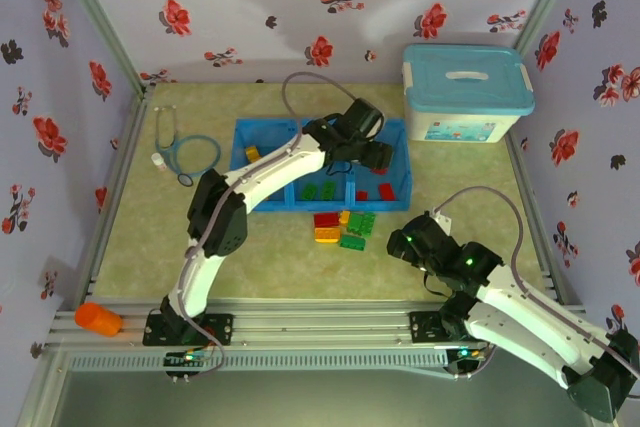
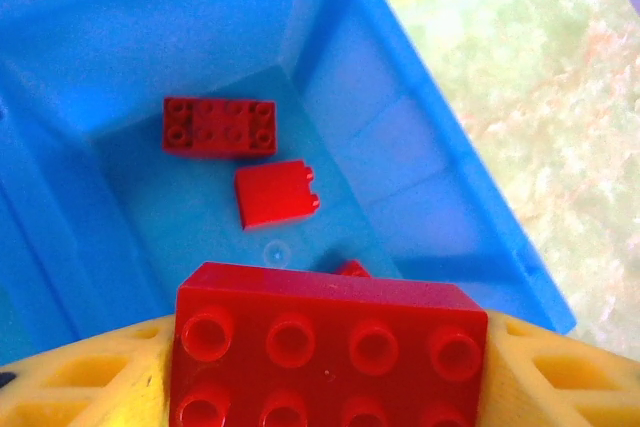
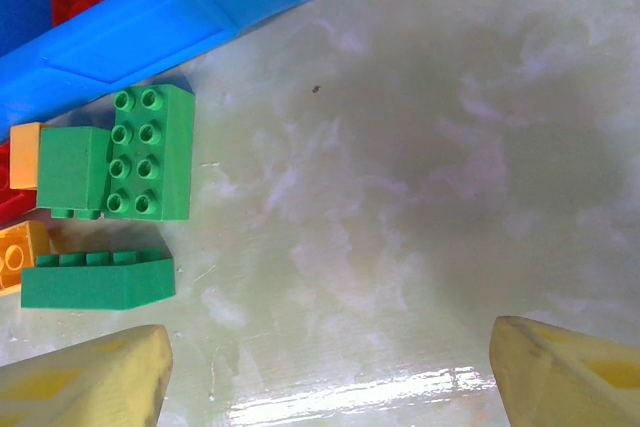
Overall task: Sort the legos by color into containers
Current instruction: Place the lego in the container, then pick up the lego from the bottom-center of the table.
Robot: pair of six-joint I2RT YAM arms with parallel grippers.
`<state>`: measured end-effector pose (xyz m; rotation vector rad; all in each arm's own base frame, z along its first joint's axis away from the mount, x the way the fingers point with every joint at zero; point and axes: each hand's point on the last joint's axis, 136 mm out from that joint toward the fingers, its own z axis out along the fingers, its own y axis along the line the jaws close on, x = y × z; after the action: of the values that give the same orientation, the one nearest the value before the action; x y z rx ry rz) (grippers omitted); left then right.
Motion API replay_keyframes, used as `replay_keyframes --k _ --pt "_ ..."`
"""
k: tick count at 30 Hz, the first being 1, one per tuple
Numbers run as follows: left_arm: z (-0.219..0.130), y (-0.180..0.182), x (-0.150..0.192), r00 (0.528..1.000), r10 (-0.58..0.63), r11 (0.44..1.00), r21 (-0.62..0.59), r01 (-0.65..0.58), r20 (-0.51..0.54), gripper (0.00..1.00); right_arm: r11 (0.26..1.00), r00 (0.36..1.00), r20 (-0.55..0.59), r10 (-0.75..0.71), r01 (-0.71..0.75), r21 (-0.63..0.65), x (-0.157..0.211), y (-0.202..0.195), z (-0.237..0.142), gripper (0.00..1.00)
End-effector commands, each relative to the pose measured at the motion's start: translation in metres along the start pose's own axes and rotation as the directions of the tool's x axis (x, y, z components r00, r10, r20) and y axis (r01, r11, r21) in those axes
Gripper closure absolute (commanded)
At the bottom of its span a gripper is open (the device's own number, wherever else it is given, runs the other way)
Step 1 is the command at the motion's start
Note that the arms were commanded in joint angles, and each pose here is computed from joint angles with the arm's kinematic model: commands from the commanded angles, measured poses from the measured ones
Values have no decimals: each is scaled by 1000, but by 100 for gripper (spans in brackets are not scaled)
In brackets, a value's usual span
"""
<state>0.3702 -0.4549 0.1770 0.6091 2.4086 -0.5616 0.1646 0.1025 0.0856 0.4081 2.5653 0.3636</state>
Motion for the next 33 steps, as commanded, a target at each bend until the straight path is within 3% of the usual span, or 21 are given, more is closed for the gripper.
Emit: replay_keyframes --k 1,10,15,23,27,33 --pt "1 0 -2 999 31 1000 2 -31 -31 19 1000 1000 -5 12 -12 -2 1 -1 -2 17" --pt "-57 -9 -17 995 10 999 40 -14 98 14 1000 1000 -26 -14 14 -16 5 3 0 14" --pt "-95 -3 -5 988 -17 999 46 9 157 14 998 998 -55 -32 28 -58 7 16 3 14" --pt "-135 35 64 983 -75 997 -10 77 165 14 993 990 -108 -95 86 -84 9 49 14 15" --pt "-146 64 102 983 -117 988 -85 130 142 13 997 989 -120 -80 79 -16 10 56 25 9" --pt "-159 96 153 979 -162 971 -155 181 124 13 996 988 -126 -94 94 1 17 89 39 8"
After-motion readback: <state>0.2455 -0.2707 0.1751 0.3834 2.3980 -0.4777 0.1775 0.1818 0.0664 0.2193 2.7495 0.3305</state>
